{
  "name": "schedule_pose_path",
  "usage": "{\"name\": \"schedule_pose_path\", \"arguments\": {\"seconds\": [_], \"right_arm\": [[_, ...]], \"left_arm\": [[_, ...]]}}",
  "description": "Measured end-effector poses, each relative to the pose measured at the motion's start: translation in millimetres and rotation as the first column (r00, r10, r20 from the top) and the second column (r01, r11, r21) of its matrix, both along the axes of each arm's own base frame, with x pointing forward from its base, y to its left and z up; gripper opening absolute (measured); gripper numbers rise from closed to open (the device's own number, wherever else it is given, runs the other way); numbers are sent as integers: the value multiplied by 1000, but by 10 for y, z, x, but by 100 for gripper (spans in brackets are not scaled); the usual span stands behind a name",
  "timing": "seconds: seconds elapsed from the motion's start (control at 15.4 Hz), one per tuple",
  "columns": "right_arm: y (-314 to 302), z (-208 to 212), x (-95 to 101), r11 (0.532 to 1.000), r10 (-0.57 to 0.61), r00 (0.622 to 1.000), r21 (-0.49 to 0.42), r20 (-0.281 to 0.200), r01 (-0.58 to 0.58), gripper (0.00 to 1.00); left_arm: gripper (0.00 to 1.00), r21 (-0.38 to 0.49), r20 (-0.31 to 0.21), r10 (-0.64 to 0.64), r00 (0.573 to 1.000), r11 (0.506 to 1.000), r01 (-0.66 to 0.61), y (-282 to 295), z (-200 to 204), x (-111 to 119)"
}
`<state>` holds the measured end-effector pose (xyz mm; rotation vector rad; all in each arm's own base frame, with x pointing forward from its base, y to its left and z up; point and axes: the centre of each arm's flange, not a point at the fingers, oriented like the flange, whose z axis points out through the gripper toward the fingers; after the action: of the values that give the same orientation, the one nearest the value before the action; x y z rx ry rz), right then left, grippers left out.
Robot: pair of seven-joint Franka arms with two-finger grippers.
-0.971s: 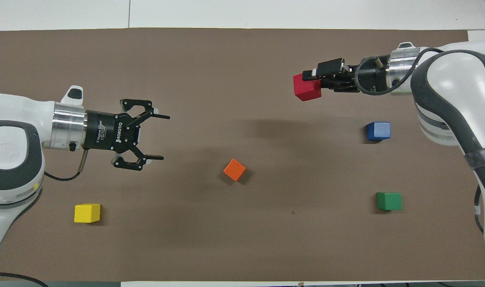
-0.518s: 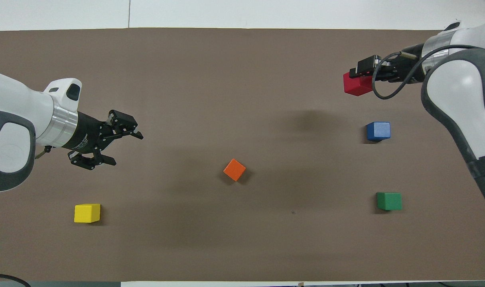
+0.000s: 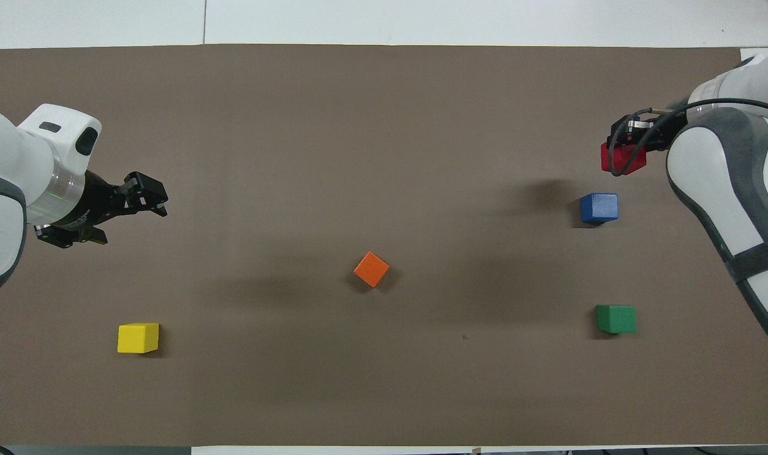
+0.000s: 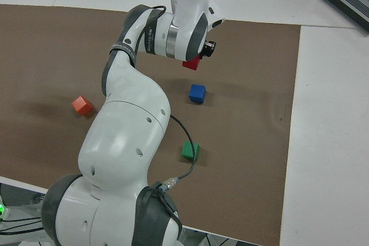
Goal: Transfer red block to right arm and stack on blue block
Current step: 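Carry the red cube with the right gripper above the blue cube, then lower the red cube onto the blue cube with the right gripper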
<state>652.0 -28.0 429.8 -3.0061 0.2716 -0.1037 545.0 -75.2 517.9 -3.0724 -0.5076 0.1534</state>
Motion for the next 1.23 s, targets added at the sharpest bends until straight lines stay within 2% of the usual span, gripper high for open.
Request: {"name": "schedule_pose_path", "arguments": {"seconds": [0.19,0.45,0.78,0.91,1.23], "right_arm": [[61,-73,-44,996,-94,995,-5,-30,94,56],[75,-266,-189,993,-99,993,-72,-67,94,56],[101,-508,-393,989,-54,998,-139,-41,48,56],[133,-521,-429,989,-48,998,-140,-45,41,56],[186,-549,-498,990,-29,998,-142,-56,21,56]], "left_arm": [[100,17,-23,-118,993,993,118,154,98,-73],[100,31,-48,-188,981,981,190,204,291,-234],[100,25,-50,-200,978,979,202,248,315,-264],[100,13,-49,-214,976,977,215,312,315,-212],[100,-4,-62,-252,966,968,252,271,403,121]]}}
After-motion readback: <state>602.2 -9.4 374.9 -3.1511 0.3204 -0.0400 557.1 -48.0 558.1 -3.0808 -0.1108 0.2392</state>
